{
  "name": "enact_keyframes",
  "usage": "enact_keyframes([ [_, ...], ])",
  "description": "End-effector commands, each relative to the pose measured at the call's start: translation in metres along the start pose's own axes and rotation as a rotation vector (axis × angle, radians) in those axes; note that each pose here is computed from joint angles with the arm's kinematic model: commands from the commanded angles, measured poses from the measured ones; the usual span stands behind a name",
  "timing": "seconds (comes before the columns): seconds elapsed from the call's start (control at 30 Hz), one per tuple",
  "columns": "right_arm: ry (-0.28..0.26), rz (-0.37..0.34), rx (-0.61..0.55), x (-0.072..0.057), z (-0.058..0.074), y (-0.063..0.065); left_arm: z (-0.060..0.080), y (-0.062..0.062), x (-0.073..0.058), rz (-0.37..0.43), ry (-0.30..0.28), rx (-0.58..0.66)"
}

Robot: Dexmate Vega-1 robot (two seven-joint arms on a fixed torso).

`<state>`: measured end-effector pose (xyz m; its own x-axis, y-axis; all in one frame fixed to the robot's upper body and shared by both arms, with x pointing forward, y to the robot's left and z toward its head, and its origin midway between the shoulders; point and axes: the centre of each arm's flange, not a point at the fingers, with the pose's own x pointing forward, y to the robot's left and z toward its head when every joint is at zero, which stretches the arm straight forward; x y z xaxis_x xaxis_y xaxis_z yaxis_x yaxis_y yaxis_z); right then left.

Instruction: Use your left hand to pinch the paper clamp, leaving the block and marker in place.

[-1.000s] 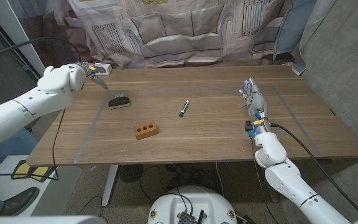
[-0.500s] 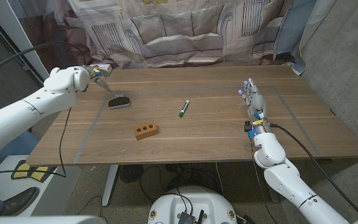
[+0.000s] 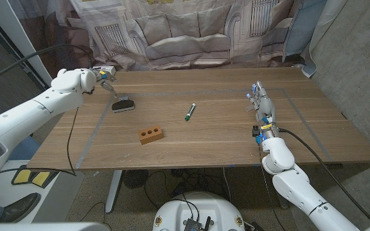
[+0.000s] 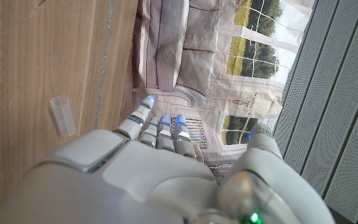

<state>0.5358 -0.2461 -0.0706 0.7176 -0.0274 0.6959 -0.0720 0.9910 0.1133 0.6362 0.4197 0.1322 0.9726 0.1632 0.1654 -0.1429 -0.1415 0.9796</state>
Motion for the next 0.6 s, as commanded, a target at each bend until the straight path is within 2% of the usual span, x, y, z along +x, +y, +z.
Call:
enact_keyframes([
  [0.03, 0.0, -0.008, -0.004, 0.001, 0.001, -0.001, 0.006, -0.005, 0.016, -0.016, -0.013, -0.009],
  [0.3, -0.004, -0.004, -0.007, 0.002, 0.002, -0.001, 0.014, -0.01, 0.018, -0.001, -0.023, 0.009],
  [0.47, -0.006, -0.005, -0.007, 0.002, 0.003, -0.002, 0.017, -0.014, 0.016, 0.044, -0.048, -0.004],
  [0.6, -0.004, -0.013, -0.004, 0.002, 0.003, -0.003, 0.019, -0.018, 0.017, 0.043, -0.059, -0.001],
])
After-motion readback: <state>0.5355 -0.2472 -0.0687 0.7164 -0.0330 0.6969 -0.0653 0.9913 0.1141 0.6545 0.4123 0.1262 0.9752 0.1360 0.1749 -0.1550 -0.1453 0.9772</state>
